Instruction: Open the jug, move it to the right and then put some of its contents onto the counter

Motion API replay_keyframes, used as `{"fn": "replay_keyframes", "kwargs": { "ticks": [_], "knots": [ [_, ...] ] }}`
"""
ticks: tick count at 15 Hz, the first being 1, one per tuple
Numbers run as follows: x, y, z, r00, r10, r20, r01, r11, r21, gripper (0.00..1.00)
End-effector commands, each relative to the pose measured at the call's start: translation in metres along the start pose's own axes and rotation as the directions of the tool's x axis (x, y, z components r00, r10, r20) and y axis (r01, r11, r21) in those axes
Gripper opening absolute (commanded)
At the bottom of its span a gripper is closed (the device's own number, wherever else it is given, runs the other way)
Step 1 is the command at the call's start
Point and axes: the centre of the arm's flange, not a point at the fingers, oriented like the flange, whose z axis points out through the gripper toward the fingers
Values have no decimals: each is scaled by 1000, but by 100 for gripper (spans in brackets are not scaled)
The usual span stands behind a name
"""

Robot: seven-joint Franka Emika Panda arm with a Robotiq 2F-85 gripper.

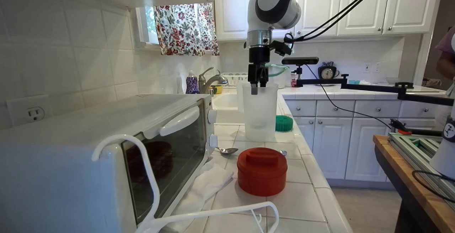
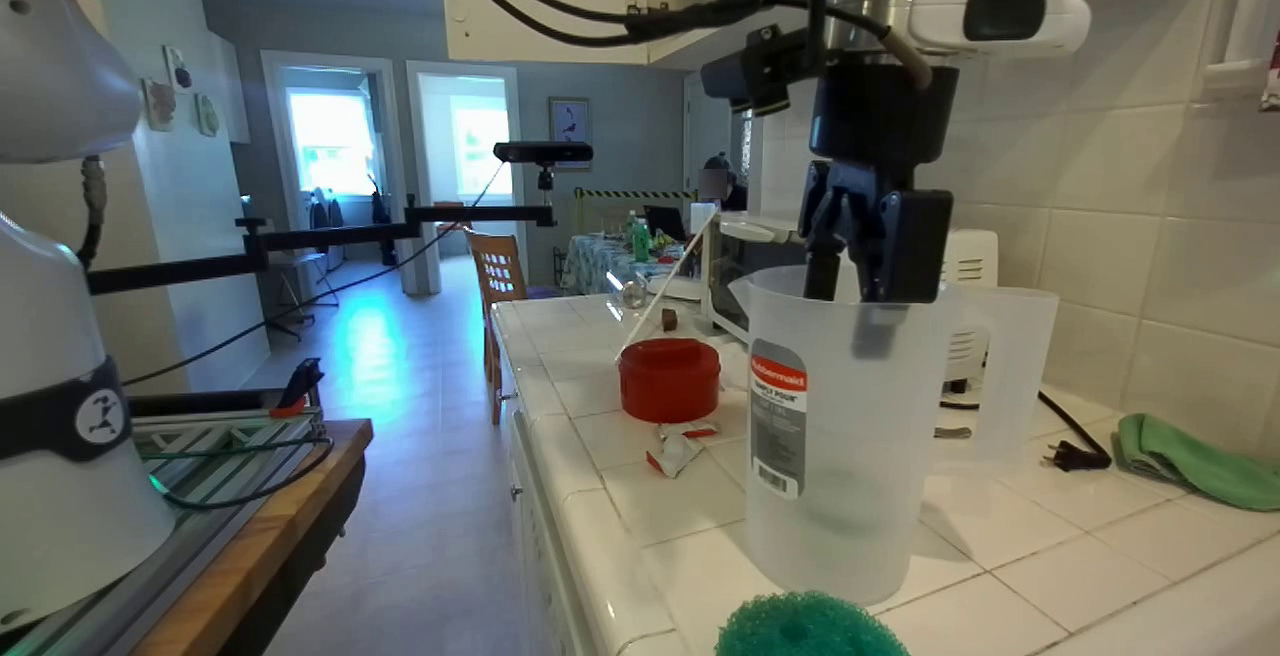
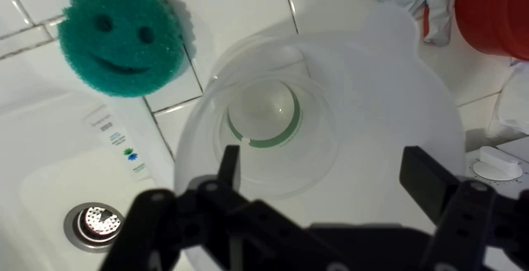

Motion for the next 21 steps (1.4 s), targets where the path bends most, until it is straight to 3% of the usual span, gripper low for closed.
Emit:
{"fn": "replay_keyframes", "kwargs": {
  "ticks": [1, 2, 3, 4, 13, 21],
  "knots": [
    [5, -2, 1, 1000, -10, 19, 10, 1000, -2, 100],
    [4, -2, -1, 1000, -13, 18, 13, 1000, -5, 100],
    [4, -3, -2, 1000, -13, 16, 13, 1000, -6, 75],
    [5, -3, -3, 1000, -13, 14, 13, 1000, -6, 74],
    [5, -3, -4, 1000, -15, 18, 15, 1000, -9, 3],
    [1, -1, 5, 997, -28, 69, 31, 999, -40, 0]
  ]
}}
